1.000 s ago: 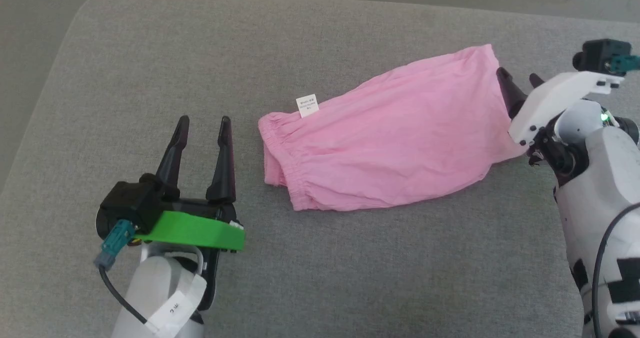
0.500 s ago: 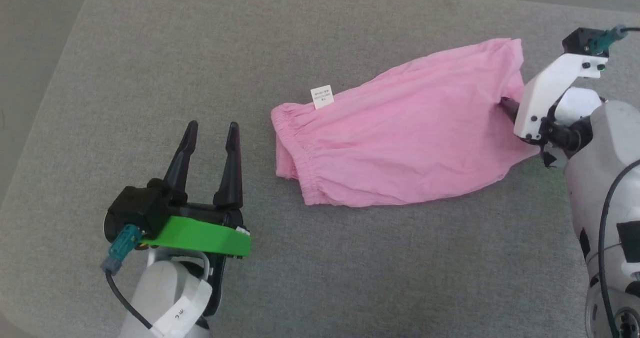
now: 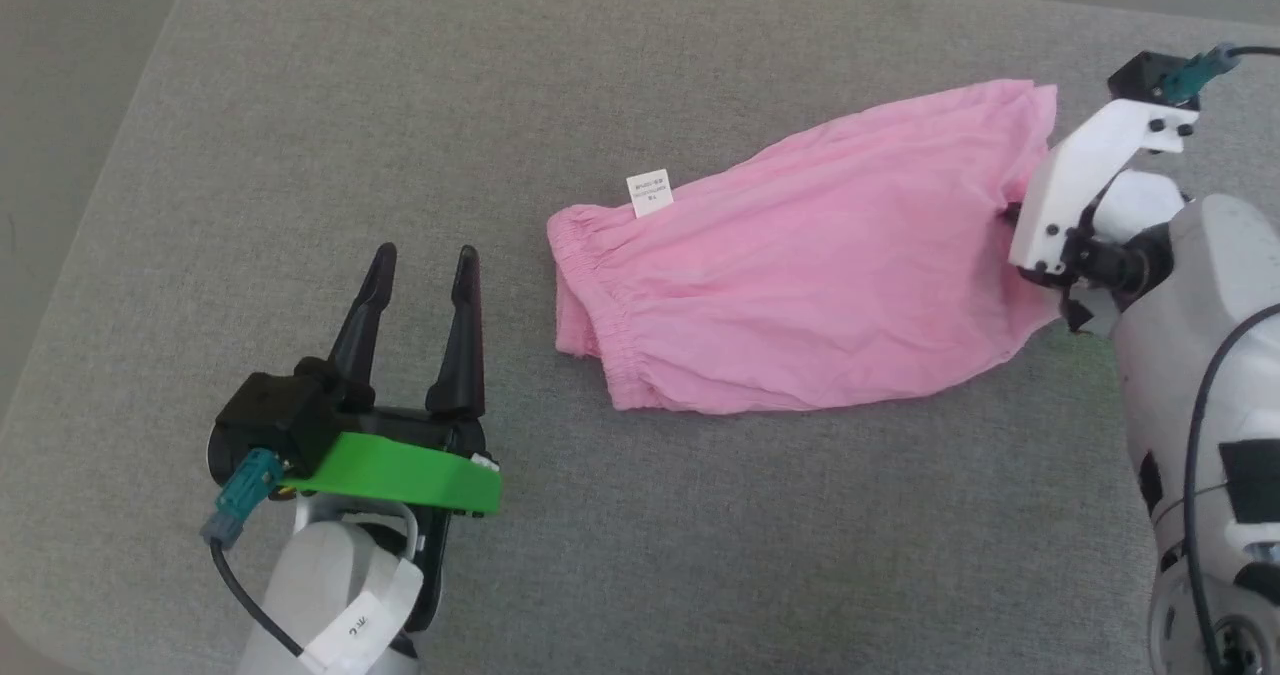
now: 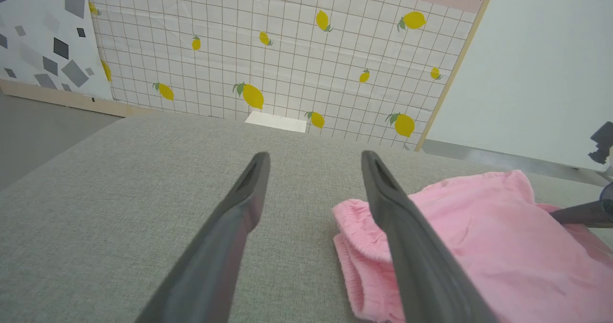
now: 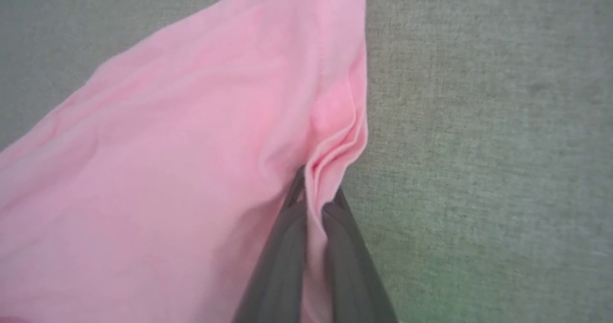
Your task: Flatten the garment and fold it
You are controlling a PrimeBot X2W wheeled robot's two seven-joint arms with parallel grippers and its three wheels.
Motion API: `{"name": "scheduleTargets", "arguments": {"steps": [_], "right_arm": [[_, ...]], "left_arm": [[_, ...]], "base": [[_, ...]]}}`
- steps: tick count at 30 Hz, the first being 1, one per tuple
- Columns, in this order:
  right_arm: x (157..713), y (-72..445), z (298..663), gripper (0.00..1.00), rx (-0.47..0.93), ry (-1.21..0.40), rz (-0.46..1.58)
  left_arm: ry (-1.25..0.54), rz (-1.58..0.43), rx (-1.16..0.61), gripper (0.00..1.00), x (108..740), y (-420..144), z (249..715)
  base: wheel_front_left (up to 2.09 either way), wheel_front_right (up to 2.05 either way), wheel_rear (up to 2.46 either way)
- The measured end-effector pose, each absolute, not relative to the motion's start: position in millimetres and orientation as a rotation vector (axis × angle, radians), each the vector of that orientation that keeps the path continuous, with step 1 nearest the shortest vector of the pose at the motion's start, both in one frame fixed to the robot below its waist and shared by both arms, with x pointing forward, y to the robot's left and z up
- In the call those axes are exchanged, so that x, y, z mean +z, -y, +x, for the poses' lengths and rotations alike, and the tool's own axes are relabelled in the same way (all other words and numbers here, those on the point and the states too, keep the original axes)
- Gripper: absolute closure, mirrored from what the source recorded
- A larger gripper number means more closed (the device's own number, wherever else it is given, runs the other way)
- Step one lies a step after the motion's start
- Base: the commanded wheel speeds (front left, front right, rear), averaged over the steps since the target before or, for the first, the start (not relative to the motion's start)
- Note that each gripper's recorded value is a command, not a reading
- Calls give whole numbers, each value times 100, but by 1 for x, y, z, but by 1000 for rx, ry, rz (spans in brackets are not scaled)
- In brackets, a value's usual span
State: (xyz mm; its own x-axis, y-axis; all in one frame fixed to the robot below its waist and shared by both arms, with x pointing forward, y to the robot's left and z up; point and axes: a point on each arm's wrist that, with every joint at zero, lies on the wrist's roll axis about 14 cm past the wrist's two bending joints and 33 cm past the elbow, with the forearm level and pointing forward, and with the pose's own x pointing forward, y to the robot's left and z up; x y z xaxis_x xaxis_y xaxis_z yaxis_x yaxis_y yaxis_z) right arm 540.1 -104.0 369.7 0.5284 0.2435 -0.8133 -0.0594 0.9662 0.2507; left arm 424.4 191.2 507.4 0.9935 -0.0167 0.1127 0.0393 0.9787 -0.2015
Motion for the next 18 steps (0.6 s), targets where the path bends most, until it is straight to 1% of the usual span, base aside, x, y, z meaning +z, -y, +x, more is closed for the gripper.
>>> {"name": "scheduleTargets", "arguments": {"steps": [4,7,14,18], "right_arm": [[374,105,536,100,183,-957,206],[378,117,533,100,164,-922,198],[397,182,528,100,41,-811,154],[405,226,516,100,-49,-779,104]], "left_arm": [[111,-209,-27,0,508,-191,422],[114,-212,-32,0,509,-189,421],[119,-217,-55,0,512,-180,419],[124,-221,-71,0,514,-175,418]], "base": [[0,0,0],[0,0,0],[0,0,0],[0,0,0]]}}
